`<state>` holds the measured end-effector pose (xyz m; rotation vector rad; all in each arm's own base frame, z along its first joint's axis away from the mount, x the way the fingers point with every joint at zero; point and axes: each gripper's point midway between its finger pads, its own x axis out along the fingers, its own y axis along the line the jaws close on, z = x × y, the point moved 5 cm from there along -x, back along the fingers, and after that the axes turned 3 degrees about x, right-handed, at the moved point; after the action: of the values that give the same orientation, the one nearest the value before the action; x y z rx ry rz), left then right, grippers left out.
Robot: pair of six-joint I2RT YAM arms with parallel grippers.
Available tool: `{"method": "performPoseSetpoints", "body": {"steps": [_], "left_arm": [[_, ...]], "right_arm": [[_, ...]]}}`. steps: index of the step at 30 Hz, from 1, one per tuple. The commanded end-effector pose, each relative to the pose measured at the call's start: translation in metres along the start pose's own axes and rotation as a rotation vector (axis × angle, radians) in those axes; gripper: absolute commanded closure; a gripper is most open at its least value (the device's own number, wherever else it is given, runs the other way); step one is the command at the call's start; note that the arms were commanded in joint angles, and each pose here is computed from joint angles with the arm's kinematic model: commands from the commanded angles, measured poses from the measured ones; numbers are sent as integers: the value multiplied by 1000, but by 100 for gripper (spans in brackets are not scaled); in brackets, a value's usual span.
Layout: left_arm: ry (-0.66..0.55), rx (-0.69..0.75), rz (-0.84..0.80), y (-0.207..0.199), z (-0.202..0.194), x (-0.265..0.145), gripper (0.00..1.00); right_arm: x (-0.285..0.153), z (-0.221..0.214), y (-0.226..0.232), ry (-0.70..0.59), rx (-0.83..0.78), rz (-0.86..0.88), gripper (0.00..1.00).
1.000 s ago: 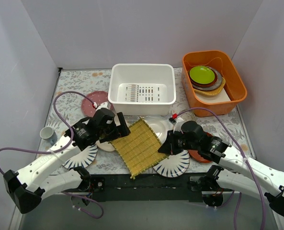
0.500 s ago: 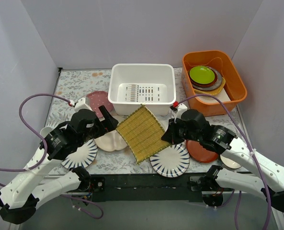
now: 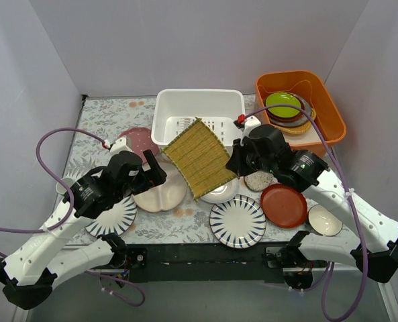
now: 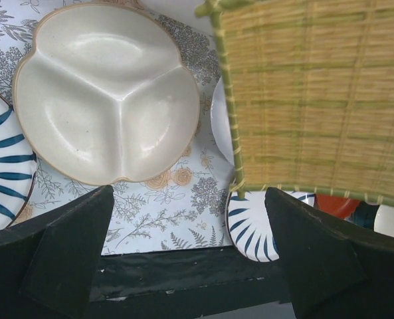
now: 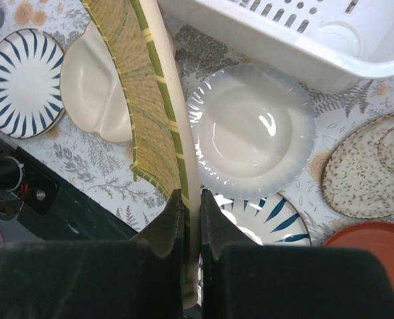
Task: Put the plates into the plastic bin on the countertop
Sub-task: Pick up the plate from the corner of the board, then place the plate in the plastic bin.
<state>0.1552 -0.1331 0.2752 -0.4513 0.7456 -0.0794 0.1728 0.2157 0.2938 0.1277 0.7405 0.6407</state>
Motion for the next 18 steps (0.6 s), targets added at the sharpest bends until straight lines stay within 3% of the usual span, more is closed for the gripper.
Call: {"method": "performPoseSetpoints", "body": {"steps": [1, 18], "left_arm": [[-19, 1, -3, 8, 0, -8, 2], [56, 16, -12, 9, -18, 3, 2]], "right_arm": [[-15, 56, 3, -187, 7, 24, 99], [-11, 123, -29, -350, 194, 254, 99]]}}
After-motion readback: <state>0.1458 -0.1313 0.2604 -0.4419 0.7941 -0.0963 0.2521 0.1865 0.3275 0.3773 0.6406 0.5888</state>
